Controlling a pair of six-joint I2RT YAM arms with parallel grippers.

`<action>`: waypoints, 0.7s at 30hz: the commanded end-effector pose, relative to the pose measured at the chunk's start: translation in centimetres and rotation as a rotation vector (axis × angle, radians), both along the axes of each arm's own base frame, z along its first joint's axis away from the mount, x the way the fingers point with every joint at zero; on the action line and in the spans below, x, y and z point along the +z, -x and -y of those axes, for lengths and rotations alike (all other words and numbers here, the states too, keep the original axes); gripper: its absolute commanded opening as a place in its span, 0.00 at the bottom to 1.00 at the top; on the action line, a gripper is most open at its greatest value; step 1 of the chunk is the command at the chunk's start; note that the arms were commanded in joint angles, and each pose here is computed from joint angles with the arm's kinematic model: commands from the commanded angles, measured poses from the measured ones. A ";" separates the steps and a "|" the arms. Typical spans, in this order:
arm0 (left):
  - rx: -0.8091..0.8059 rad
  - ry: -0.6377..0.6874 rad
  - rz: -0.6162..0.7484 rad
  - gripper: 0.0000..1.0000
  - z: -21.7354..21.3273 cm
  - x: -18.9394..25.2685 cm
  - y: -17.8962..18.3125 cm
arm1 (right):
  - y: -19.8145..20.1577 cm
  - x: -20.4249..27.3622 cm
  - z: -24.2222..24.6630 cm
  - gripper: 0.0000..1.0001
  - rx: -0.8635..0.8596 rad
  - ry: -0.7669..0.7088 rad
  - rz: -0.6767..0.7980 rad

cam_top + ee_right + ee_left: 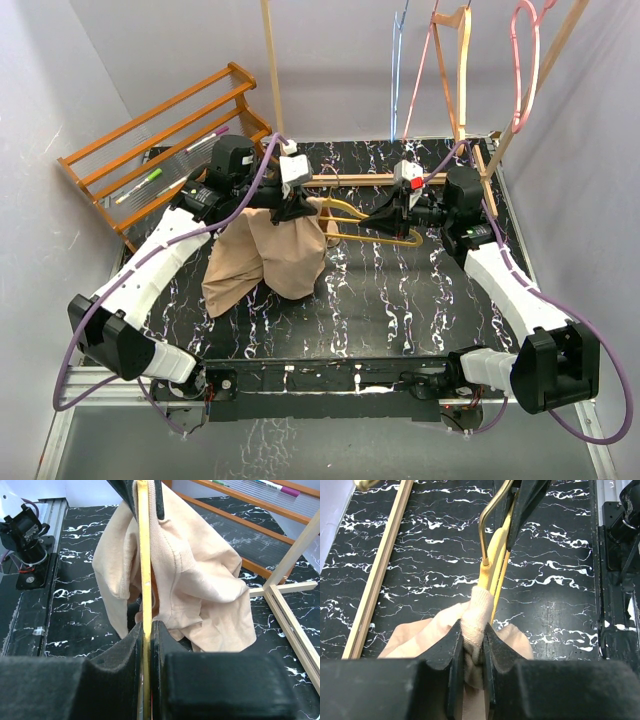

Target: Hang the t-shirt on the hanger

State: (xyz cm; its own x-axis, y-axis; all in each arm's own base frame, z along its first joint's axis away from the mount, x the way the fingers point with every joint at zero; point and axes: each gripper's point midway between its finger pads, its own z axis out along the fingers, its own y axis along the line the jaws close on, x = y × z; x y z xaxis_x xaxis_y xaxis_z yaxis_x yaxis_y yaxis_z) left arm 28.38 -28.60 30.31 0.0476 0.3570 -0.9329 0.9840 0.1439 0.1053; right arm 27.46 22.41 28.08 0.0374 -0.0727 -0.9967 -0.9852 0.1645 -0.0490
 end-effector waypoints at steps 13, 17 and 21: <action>0.044 0.102 -0.034 0.00 -3.5 4.9 0.7 | -3.3 4.6 0.5 0.44 -0.177 -0.037 0.153; 0.064 0.092 -0.030 0.00 -5.0 5.1 1.3 | -4.3 5.9 0.9 0.52 -0.250 -0.077 0.159; 0.091 0.088 -0.005 0.00 -6.5 6.0 1.8 | -6.1 7.1 1.9 0.54 -0.381 -0.118 0.123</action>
